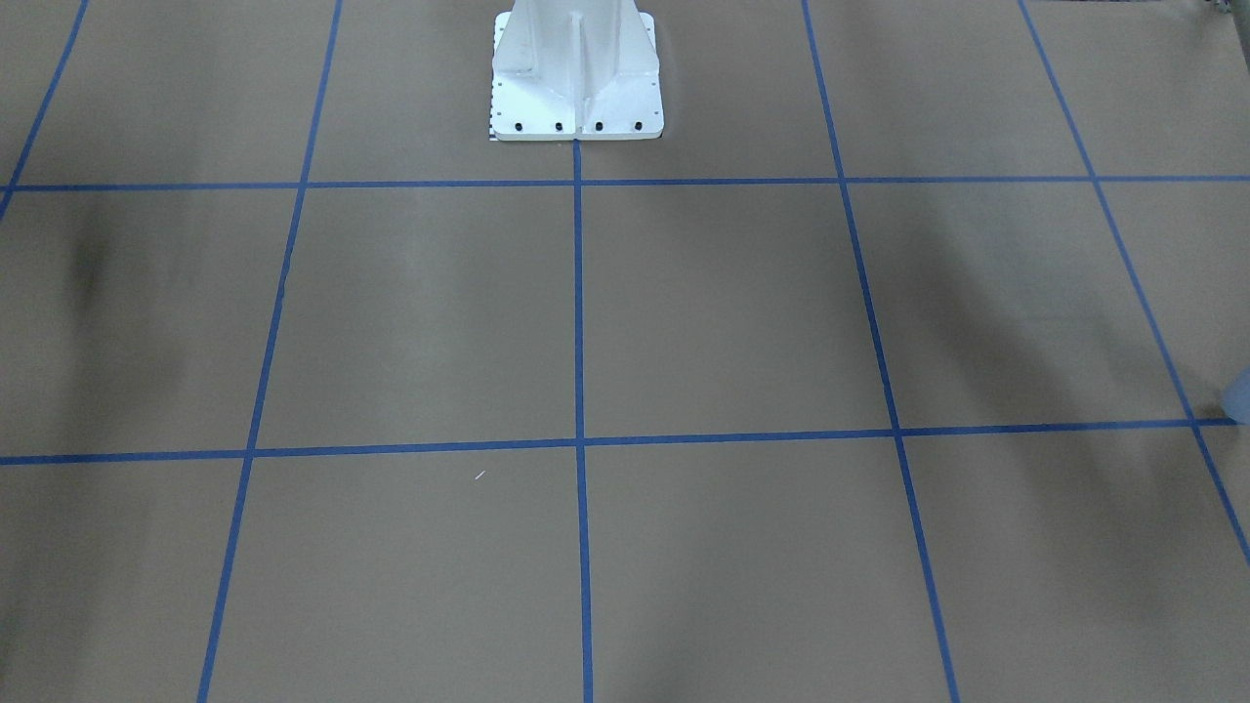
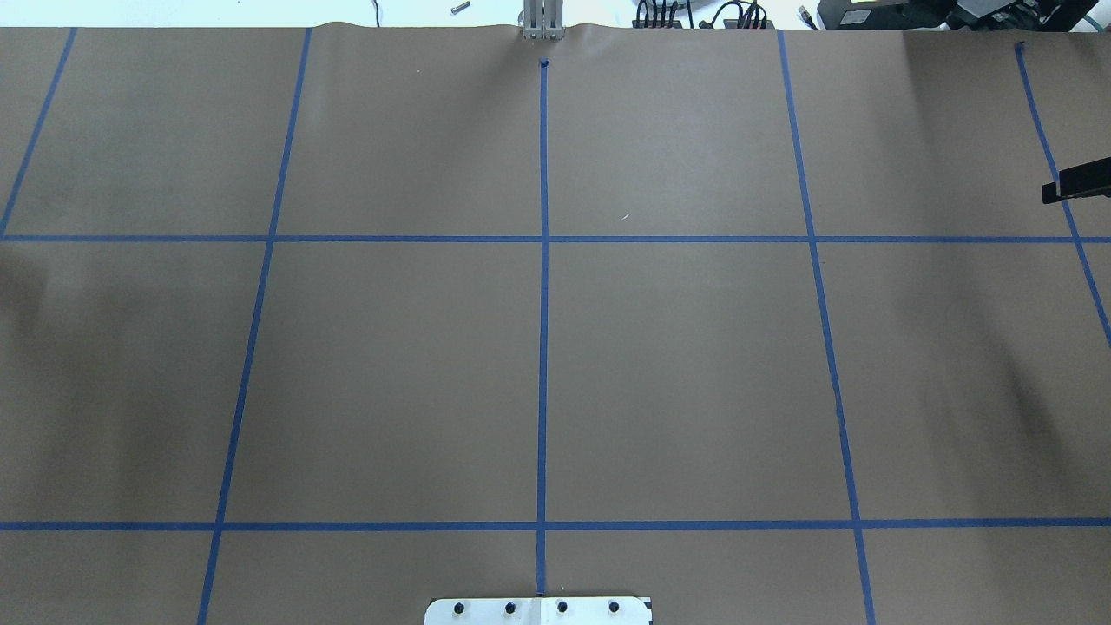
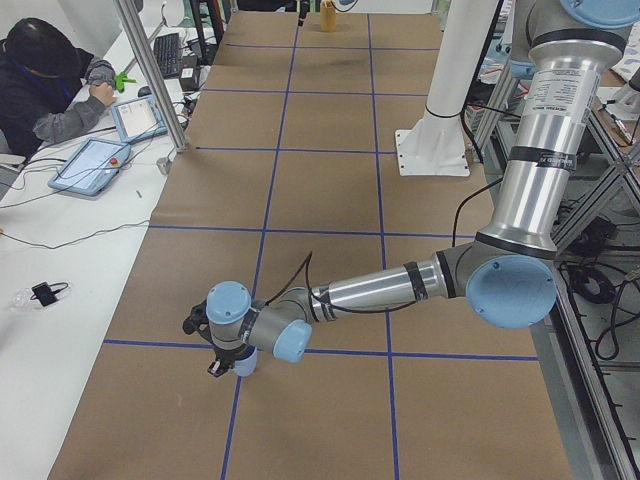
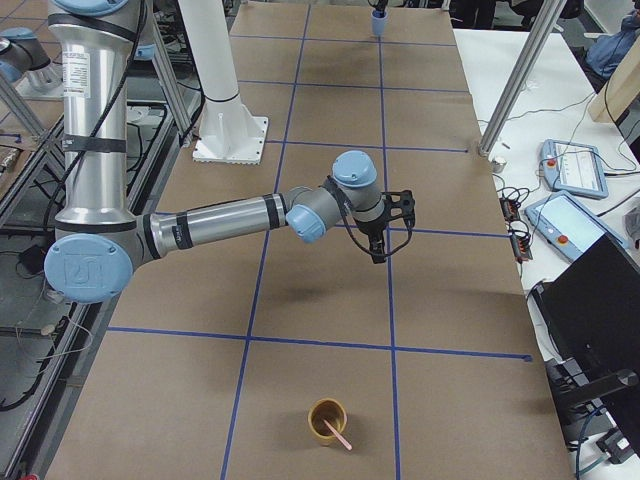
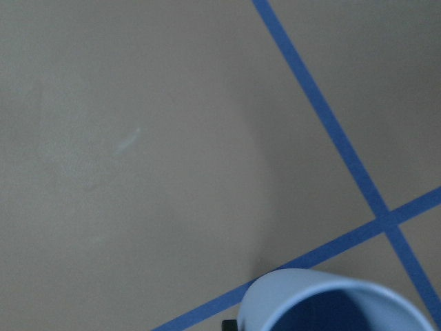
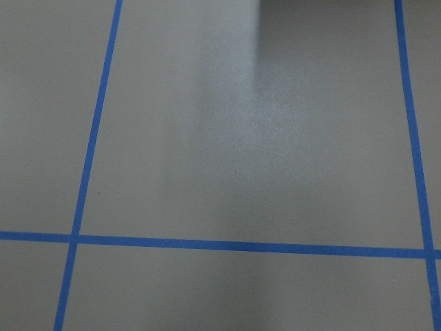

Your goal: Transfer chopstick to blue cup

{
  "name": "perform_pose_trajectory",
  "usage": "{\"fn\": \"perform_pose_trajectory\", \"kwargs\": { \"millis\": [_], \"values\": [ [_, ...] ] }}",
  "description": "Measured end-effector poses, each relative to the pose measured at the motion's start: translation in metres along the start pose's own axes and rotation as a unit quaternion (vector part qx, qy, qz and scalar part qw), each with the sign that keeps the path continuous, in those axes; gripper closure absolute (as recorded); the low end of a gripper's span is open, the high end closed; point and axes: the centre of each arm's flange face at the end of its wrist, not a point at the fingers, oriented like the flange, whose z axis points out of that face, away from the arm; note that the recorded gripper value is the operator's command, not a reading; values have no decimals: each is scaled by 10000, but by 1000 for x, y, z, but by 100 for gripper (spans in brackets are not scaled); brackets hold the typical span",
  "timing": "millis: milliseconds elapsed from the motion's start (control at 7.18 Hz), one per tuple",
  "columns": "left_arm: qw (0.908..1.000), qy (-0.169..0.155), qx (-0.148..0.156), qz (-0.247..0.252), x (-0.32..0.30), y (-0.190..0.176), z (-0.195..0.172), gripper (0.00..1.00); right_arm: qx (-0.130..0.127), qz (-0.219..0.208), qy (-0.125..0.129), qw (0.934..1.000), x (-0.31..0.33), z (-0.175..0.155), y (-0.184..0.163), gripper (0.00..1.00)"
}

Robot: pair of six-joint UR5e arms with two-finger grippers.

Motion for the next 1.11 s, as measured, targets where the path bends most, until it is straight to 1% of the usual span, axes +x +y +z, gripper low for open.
{"fn": "perform_pose_trajectory", "kwargs": {
  "millis": [139, 279, 418, 557, 697, 975, 1114],
  "values": [
    [9998, 184, 65, -53, 16, -21, -29, 100, 2, -2, -1, 10000, 0, 0, 0, 0],
    [9995, 288, 101, -121, 36, -44, -59, 100, 2, -1, -1, 10000, 0, 0, 0, 0],
    [9992, 275, 166, -254, 59, -64, -88, 100, -2, 3, 0, 10000, 0, 0, 0, 0],
    [9982, 204, 301, -469, 92, -87, -112, 100, -6, 7, -3, 10000, 0, 0, 1, 0],
    [9964, 248, 403, -708, 146, -112, -121, 100, -14, 13, -6, 10000, 1, 1, 1, 0],
    [9903, 486, 491, -1206, 265, -157, -118, 100, -24, 22, -2, 10000, 2, 1, 1, 0],
    [9877, 628, 508, -1338, 320, -174, -113, 100, -27, 28, -1, 10000, 2, 1, 1, 0]
  ]
}}
